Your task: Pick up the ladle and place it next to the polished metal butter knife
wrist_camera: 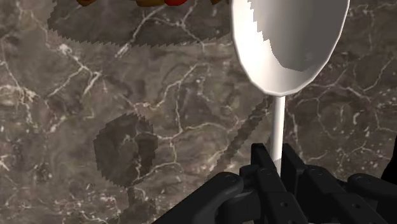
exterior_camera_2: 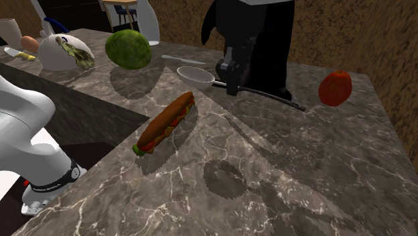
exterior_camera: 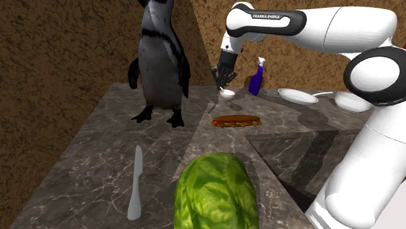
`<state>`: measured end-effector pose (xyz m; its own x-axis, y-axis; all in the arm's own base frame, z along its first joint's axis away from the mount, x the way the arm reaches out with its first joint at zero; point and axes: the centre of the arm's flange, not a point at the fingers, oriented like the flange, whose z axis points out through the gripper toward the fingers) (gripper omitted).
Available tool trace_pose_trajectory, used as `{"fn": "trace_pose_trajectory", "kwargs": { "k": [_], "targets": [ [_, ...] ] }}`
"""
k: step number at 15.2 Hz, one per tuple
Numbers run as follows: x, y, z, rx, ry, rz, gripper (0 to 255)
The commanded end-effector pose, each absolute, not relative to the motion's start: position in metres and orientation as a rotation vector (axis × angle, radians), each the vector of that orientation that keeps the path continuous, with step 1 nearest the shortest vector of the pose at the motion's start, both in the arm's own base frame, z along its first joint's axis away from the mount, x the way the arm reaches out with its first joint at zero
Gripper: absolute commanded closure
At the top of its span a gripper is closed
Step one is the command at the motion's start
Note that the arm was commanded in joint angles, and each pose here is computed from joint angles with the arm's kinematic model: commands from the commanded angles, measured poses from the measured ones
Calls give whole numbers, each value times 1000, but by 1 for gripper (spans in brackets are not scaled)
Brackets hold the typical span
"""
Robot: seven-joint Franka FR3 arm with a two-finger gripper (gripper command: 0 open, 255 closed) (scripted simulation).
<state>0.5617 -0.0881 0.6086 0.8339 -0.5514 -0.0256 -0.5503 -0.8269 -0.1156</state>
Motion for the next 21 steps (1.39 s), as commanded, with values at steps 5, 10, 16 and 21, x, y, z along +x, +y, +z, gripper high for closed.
{"fn": "trace_pose_trajectory", "kwargs": {
  "k": [5,10,16,21],
  "targets": [
    [533,-15,611,-2894,875,-13,255],
    [509,47,611,-2894,875,-13,255],
    [480,120,612,-2894,875,-13,255],
    [456,182,612,-2894,875,-13,255]
  ]
}}
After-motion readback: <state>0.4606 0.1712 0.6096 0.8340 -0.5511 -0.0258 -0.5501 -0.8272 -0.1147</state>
